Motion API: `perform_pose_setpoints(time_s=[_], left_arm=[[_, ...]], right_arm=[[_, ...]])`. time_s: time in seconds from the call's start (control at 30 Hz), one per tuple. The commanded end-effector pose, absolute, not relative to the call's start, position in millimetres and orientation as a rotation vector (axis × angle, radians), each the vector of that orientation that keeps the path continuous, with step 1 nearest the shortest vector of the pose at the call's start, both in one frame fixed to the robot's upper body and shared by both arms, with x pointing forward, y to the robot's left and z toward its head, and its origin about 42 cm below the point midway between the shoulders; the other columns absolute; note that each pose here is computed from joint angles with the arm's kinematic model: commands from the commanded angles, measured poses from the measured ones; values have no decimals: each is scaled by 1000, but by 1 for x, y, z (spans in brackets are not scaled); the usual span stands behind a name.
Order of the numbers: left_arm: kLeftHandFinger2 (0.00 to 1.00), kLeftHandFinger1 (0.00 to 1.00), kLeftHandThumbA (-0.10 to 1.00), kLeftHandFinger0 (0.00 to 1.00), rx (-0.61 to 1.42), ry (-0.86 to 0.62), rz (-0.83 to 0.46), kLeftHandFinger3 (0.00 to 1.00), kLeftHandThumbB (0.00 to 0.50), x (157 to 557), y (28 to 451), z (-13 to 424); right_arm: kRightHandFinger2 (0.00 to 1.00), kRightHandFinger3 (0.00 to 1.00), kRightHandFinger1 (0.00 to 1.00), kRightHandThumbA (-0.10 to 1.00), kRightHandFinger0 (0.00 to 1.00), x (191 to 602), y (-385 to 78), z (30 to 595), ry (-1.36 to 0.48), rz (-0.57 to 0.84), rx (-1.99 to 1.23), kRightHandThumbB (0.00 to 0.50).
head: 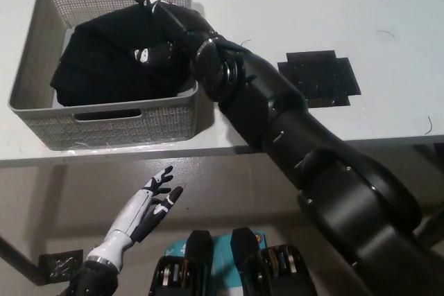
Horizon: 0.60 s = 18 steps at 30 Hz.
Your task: Use the right hand to pick up a t shirt on the right hand side and place it into a contianer on the left side
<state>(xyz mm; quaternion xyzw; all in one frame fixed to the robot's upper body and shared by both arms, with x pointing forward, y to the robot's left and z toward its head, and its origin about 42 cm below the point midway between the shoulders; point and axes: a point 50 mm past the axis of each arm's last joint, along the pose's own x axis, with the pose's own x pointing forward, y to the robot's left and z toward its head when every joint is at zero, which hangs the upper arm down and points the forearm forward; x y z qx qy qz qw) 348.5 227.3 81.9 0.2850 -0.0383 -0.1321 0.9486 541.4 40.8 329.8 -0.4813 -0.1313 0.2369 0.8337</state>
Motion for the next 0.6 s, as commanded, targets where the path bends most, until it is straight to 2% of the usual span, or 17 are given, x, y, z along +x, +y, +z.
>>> perform_pose_setpoints(time_s=[0.0,0.13,0.17,0.23,0.37,0.47,0.5,0.53,0.57], left_arm=[[955,856,1000,787,593,-119,-258,1000,345,349,232,92],[961,861,1000,797,600,-116,-247,1000,342,347,235,91],[966,865,1000,807,585,-100,-236,1000,373,344,237,89],[958,862,1000,808,581,-94,-233,1000,388,342,240,87],[932,855,1000,806,583,-91,-220,1000,382,337,245,83],[931,846,1000,775,564,-104,-200,1000,355,335,249,83],[947,844,1000,766,574,-106,-200,1000,340,333,251,82],[953,842,1000,761,571,-107,-199,1000,340,333,253,82],[961,846,998,776,547,-90,-185,1000,335,331,255,83]], right_arm=[[1000,1000,1000,749,1000,548,28,381,-386,503,-1095,500],[1000,1000,1000,776,1000,543,5,401,-475,473,-1077,500],[1000,1000,1000,809,1000,538,-13,409,-547,444,-1067,500],[1000,1000,1000,820,1000,529,-38,416,-646,382,-1029,500],[1000,1000,1000,801,1000,508,-73,420,-750,306,-1004,500],[1000,1000,1000,752,1000,480,-115,416,-837,232,-1000,500],[1000,1000,1000,767,1000,469,-126,412,-847,219,-996,482],[1000,1000,1000,775,1000,464,-131,409,-852,213,-993,486],[1000,1000,1000,850,1000,446,-152,394,-862,186,-981,428]])
